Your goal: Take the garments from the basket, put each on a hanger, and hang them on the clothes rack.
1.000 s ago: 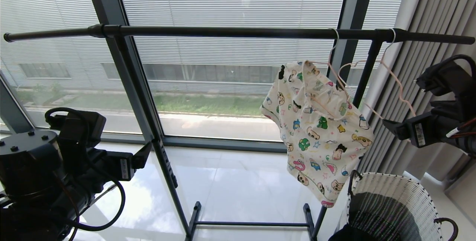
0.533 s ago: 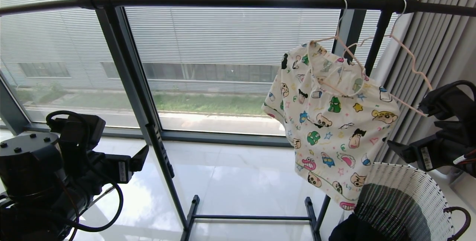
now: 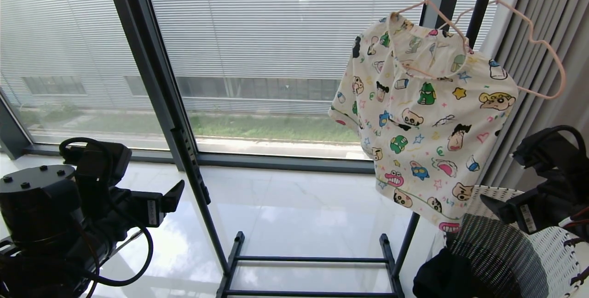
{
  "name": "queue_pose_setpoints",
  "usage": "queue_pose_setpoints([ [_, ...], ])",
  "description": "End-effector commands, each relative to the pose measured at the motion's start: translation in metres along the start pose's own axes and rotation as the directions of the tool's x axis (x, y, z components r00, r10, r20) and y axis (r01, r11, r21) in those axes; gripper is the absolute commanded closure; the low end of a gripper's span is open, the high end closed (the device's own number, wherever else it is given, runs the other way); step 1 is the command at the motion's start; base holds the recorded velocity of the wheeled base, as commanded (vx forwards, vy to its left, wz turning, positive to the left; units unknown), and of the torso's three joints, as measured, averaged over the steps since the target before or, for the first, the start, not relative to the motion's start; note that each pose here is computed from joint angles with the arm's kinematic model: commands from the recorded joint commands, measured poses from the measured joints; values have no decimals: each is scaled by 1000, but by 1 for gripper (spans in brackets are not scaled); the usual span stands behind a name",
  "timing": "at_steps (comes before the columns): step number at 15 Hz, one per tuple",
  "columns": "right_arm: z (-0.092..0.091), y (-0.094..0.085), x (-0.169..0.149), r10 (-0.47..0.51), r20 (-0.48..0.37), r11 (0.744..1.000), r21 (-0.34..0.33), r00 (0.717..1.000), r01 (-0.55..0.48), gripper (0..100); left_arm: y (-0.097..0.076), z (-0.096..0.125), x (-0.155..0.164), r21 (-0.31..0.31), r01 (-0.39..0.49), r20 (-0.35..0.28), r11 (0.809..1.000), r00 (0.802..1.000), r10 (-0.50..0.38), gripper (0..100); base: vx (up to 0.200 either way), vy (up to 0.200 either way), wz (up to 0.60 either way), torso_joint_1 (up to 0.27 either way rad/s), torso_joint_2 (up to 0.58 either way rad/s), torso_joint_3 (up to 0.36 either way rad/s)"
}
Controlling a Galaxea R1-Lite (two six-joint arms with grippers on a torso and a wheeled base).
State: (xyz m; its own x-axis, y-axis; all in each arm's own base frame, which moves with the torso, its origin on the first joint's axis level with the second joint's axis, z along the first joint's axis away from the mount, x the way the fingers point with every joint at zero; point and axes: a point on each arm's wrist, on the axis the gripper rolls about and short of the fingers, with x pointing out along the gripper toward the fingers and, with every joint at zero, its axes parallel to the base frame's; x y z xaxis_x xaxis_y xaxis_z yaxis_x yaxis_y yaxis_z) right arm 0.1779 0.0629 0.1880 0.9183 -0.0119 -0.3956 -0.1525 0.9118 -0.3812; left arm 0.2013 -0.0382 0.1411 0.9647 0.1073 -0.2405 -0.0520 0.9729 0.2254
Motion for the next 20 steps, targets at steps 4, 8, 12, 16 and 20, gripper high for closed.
queue_pose_setpoints([
  [4,-56,17,6,86,-194,972,-197,977,-125,0,2,3,2,-6,-11,11,1000,1000,11,0,0,0,0,-79,258,178],
  [8,-73,36,30,212,-324,900,-303,922,-313,0,6,6,3,-15,-29,20,999,999,29,0,0,0,0,-4,15,12],
  [12,-88,67,49,268,-434,830,-349,860,-435,0,7,23,13,-30,-43,67,999,997,45,0,0,0,0,0,0,0],
  [16,-100,85,64,279,-487,805,-352,828,-478,0,14,26,19,-17,-77,72,997,994,79,0,0,0,0,0,0,0],
  [20,-110,93,82,232,-503,838,-332,832,-434,0,20,32,21,-27,-103,88,994,991,105,0,0,0,0,0,0,0],
])
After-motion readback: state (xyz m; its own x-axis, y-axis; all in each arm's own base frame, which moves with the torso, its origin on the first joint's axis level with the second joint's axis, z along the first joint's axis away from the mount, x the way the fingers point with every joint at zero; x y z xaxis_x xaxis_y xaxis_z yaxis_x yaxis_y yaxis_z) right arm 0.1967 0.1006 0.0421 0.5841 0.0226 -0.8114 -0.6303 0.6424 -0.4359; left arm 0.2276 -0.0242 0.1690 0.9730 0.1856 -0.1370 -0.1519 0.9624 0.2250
